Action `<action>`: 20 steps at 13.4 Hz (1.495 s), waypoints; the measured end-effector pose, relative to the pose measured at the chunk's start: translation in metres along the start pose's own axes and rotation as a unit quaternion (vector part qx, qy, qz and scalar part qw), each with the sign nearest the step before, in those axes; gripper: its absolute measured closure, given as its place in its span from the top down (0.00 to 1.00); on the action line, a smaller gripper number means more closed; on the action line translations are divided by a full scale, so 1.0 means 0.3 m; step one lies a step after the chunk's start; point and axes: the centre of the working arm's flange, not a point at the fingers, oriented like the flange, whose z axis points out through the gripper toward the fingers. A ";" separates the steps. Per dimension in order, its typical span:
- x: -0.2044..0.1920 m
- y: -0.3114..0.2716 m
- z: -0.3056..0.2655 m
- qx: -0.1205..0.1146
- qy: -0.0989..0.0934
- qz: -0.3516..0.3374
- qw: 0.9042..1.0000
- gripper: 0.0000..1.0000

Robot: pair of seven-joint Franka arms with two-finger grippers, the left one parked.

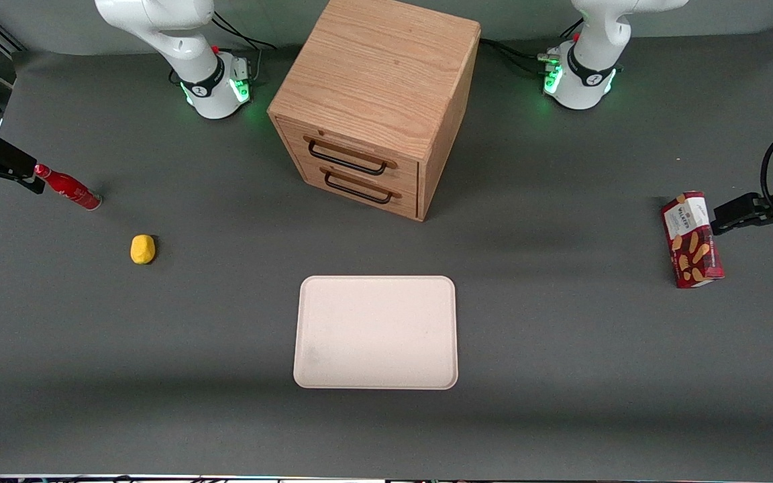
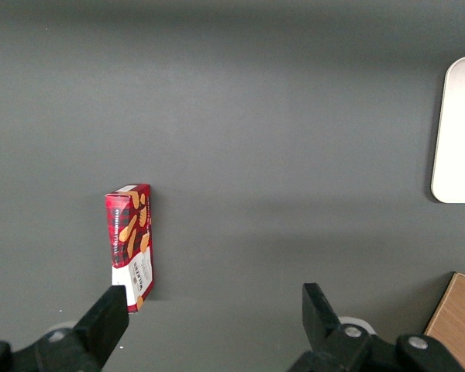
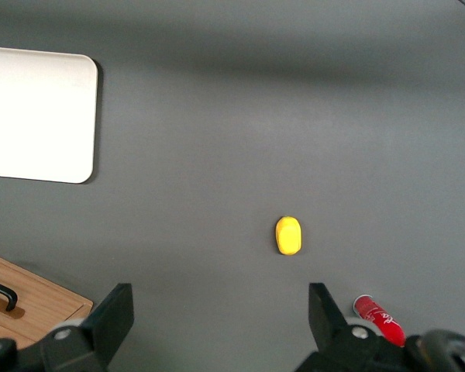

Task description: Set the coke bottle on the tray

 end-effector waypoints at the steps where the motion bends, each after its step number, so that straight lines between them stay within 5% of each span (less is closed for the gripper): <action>1: 0.000 0.000 0.000 0.000 0.000 0.000 1.000 1.00; 7: -0.001 0.000 0.002 0.000 -0.002 0.000 1.000 1.00; 12: -0.035 0.035 0.023 0.005 -0.040 0.011 0.999 1.00; 20: -0.110 0.247 0.032 0.013 -0.060 0.010 0.998 1.00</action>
